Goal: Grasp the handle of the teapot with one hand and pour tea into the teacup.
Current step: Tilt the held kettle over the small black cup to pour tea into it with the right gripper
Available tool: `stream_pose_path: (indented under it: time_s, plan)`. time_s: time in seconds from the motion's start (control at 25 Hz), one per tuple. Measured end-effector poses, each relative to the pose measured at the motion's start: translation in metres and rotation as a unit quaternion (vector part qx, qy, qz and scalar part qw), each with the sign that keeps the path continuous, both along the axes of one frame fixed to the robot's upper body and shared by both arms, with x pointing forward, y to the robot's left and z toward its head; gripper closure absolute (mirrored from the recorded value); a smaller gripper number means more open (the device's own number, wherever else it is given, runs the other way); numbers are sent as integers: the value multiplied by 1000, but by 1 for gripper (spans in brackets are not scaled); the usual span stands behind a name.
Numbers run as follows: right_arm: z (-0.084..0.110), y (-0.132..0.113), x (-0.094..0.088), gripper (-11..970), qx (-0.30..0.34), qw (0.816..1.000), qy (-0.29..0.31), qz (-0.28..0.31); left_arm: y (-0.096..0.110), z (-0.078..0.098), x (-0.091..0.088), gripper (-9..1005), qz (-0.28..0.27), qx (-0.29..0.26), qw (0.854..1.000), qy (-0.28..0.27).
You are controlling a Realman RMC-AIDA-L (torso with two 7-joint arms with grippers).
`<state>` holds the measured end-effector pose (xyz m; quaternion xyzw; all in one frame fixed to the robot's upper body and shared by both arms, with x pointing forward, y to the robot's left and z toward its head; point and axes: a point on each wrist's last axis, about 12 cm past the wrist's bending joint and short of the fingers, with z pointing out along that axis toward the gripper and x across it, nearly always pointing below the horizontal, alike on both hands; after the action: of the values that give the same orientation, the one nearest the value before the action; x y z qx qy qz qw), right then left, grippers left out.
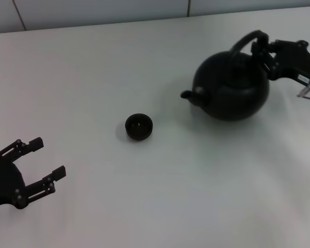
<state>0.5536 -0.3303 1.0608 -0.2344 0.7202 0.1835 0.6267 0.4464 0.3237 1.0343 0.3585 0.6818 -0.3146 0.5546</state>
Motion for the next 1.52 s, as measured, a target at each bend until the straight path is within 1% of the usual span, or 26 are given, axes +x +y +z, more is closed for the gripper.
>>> stream_pose_path:
  time_s: [0.12,0.16,0.2,0.36,0.52,0.72,0.84,0.96,1.0,1.16,1.52]
  plan:
    - [5,13,14,880,0,1000,1,13,0,0,0,181,0,0,1000,0]
    - [9,24,25,880,-4,1000,6,26,0,0,0,181,0,-1,1000,0]
    - [9,24,25,880,-4,1000,6,26,0,0,0,181,0,-1,1000,0]
    - [17,45,43,880,-11,999,6,51,-1,0,0,182,-2,-1,1000,0]
    - [19,50,47,880,-16,998,5,59,-1,0,0,182,-3,-1,1000,0]
    - [20,51,47,880,-21,998,-1,63,-1,0,0,182,-3,-1,1000,0]
    - [22,51,47,880,-36,997,-17,68,-1,0,0,182,-3,-1,1000,0]
    - [23,52,47,881,-61,994,-48,76,-1,0,0,182,-3,-1,1000,0]
    - [23,52,47,881,-61,994,-48,76,-1,0,0,182,-3,-1,1000,0]
    - [28,57,51,881,-93,988,-82,88,-1,-1,-1,182,-2,-4,1000,3]
    - [35,66,57,881,-134,977,-125,112,-1,-1,-1,182,-1,-4,1000,3]
